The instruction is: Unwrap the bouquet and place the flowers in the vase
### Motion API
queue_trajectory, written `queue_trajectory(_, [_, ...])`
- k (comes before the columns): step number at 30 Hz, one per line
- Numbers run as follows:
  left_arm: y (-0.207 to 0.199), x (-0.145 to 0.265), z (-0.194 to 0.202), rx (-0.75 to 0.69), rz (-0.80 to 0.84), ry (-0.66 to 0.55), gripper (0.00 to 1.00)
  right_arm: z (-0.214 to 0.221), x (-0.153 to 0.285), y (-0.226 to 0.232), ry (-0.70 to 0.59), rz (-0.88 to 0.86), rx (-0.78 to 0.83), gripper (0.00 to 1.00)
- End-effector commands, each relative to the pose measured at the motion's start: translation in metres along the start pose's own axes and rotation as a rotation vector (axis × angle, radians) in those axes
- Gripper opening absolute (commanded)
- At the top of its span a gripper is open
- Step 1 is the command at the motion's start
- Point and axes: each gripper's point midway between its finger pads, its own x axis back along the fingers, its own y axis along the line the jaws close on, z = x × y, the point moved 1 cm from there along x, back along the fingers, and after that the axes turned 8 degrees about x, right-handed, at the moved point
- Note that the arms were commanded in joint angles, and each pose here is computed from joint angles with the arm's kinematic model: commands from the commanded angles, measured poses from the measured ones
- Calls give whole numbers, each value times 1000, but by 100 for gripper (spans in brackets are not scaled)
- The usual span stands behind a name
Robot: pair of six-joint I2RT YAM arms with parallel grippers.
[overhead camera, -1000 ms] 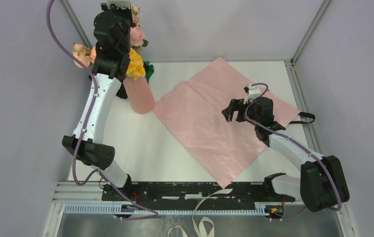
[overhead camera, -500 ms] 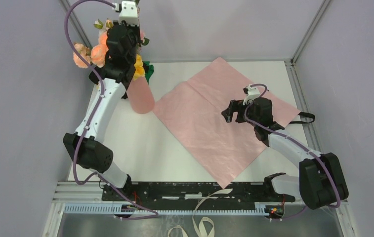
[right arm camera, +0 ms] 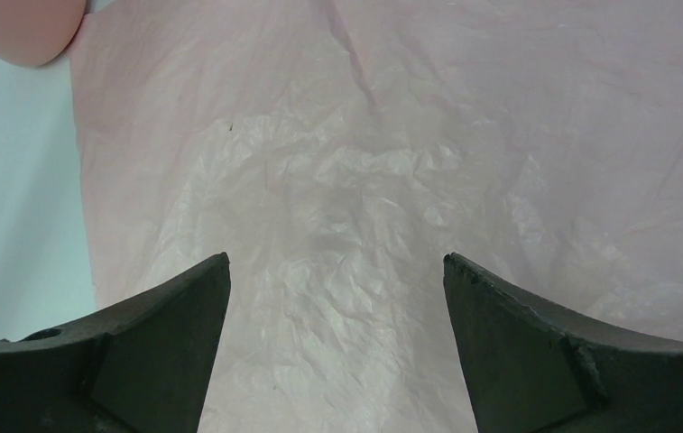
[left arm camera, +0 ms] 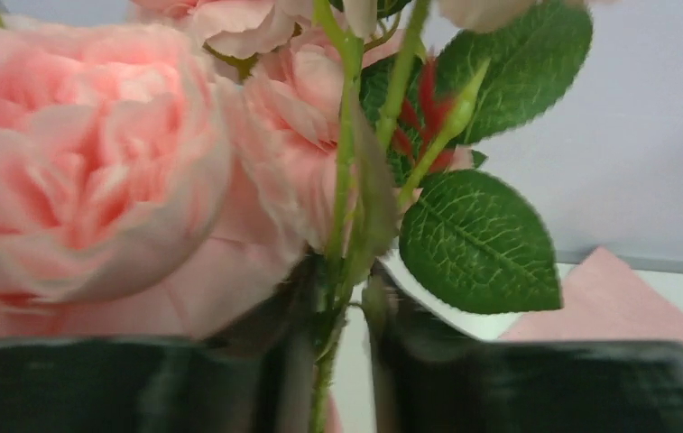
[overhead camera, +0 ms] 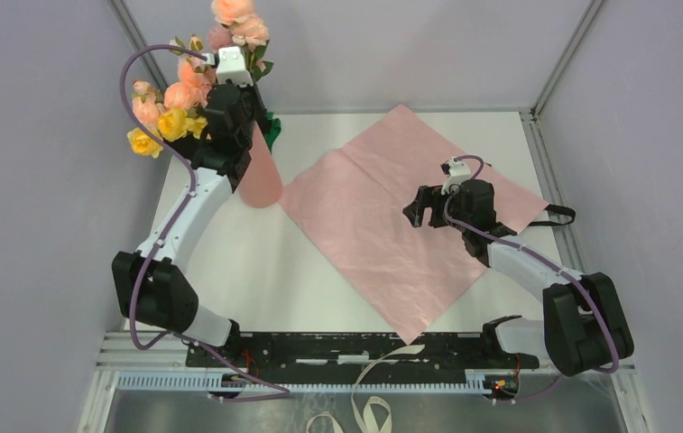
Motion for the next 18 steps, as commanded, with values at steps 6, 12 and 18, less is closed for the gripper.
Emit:
queue_trajectory(6, [-30,22,-60,89,114,-76,76,-6,-2,6,-43,-39,-10,93])
queue_trajectory(12, [-43,40,-94,95,153,-127,81,-3,-4,5,-32,-36,-8,93])
queue_trajectory(18, [-51,39,-109,93,178,-153,77,-1,-4,6,-33,-41,-15,93])
